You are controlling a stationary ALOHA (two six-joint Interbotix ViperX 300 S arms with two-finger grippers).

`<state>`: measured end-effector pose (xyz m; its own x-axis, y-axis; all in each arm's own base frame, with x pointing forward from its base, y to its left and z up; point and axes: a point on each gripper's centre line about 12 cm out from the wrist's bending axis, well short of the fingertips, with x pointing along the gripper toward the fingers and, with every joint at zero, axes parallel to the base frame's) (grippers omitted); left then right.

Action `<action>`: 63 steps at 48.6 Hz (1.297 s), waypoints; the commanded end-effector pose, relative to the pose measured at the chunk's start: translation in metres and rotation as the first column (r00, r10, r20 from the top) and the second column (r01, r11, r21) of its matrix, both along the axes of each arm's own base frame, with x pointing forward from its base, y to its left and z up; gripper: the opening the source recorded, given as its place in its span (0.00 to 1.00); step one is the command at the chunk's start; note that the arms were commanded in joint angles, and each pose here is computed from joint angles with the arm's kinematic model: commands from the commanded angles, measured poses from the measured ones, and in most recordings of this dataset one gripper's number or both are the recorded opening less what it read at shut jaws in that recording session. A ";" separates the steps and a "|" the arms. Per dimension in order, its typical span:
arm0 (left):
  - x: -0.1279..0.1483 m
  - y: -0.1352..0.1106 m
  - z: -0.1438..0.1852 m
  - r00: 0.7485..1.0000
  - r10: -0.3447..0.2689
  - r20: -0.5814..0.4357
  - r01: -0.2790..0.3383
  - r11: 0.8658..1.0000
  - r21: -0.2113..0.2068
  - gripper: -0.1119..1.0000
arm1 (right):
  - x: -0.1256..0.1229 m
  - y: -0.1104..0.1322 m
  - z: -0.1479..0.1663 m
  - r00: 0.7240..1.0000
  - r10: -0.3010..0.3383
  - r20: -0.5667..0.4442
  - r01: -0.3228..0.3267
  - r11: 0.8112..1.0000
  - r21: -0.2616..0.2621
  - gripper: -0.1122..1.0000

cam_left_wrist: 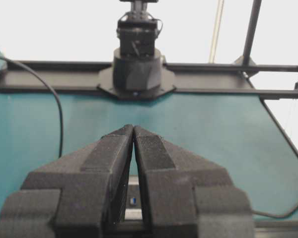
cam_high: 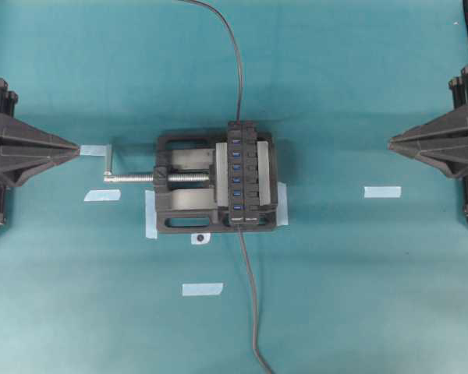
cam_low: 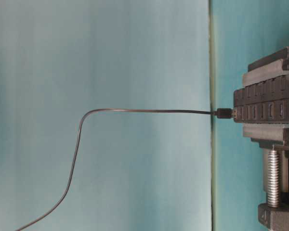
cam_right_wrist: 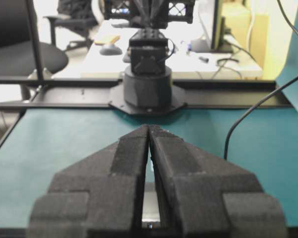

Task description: Insert the USB into the second port from the front of the fixed hub.

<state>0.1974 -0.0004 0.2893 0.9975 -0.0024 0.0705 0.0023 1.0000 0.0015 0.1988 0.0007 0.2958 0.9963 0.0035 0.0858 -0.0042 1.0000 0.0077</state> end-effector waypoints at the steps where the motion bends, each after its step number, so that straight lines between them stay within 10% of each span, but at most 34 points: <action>1: -0.007 -0.002 0.008 0.999 -0.010 0.051 0.010 1.000 0.000 0.22 | 0.000 0.000 -0.002 1.000 -0.002 -0.002 0.003 1.000 0.004 0.25; 14: -0.014 -0.004 0.009 0.998 -0.025 0.055 0.025 1.000 -0.002 0.10 | -0.016 -0.002 -0.003 1.000 -0.003 0.025 0.001 0.993 0.114 0.09; 39: 0.002 -0.006 -0.009 0.992 -0.034 -0.121 0.027 0.998 -0.061 0.10 | 0.001 -0.021 -0.013 0.936 -0.085 -0.342 0.130 0.985 0.110 0.09; 63: 0.004 -0.006 -0.009 0.977 -0.032 -0.212 0.020 0.998 -0.062 0.10 | 0.024 -0.043 -0.018 0.859 -0.162 -0.485 0.222 0.973 0.069 0.09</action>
<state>0.1990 -0.0058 0.2722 0.9876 -0.0291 -0.1543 0.0199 0.9980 -0.0606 0.2140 -0.0389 0.2679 0.8957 -0.1633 -0.4136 0.2153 0.9731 0.0821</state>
